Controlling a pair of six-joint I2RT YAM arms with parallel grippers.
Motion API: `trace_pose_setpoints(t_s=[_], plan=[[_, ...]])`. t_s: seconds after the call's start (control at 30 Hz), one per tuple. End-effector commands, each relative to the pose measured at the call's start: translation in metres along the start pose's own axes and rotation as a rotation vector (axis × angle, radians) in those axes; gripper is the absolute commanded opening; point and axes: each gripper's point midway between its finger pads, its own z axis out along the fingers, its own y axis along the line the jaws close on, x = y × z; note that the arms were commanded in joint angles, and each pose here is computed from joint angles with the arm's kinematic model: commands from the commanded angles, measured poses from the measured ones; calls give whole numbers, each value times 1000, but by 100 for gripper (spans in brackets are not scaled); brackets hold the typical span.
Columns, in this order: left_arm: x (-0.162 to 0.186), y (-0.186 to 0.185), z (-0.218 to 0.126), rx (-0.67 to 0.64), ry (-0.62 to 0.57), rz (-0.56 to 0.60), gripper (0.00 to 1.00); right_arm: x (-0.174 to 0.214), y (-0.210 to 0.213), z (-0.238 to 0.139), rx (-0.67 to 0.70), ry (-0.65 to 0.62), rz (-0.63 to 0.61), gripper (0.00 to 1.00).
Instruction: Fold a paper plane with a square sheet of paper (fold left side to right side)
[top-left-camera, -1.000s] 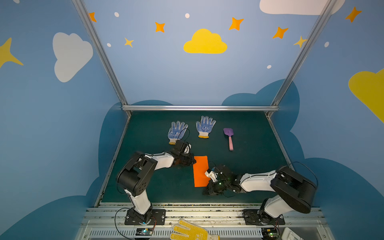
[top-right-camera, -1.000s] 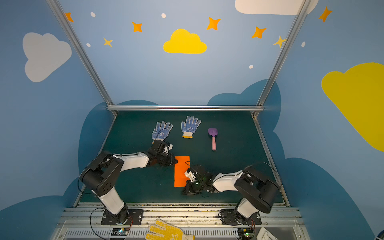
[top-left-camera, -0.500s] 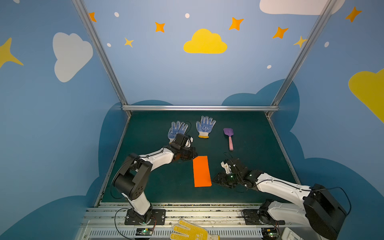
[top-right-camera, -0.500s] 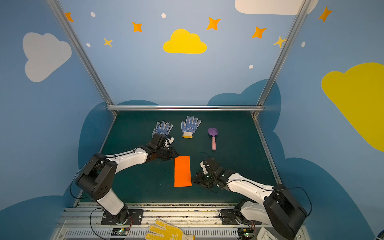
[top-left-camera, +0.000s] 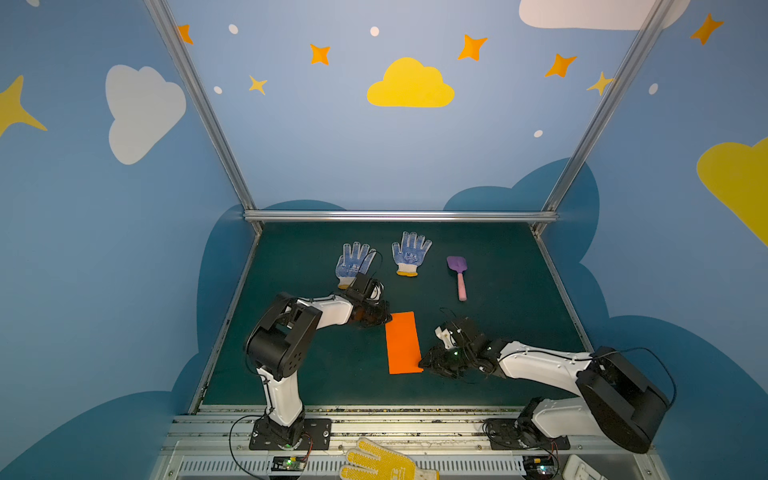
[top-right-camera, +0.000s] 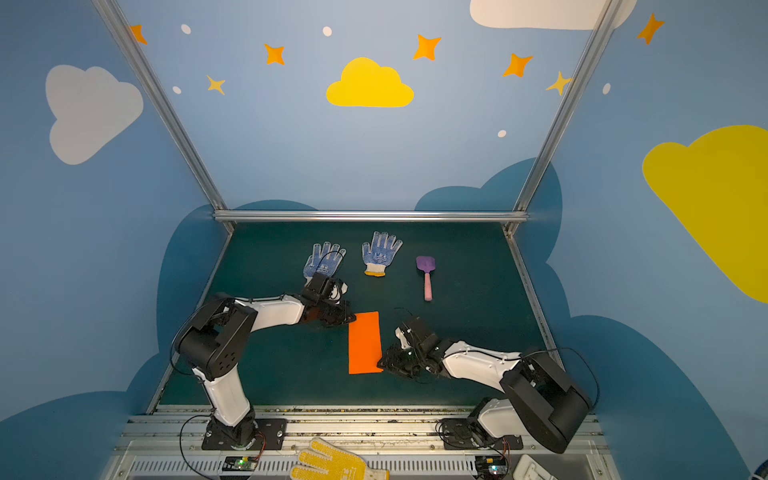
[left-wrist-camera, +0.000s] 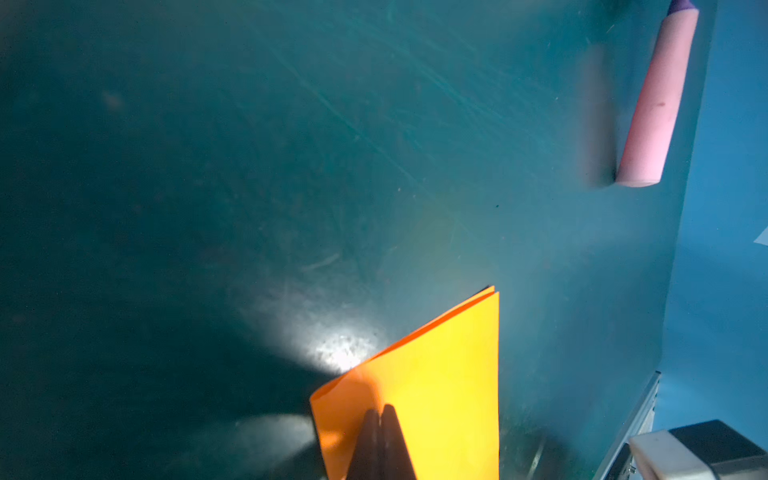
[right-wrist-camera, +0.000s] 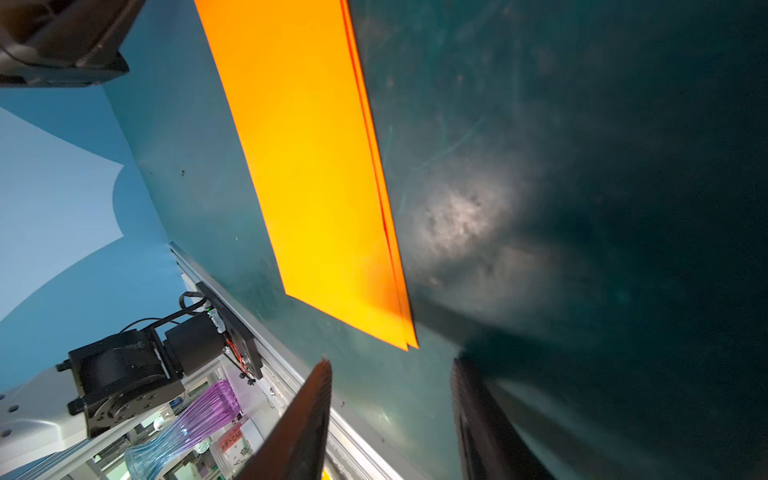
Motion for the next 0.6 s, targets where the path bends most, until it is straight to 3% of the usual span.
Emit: trace_pose_setpoints(t_s=[0.0,0.57], plan=[[7,18,10,-44,15,-14,4,2,6,4,-27,7,4,48],[12,21,10,-38,15,-18,4,14,-2,21,20,8,58,49]])
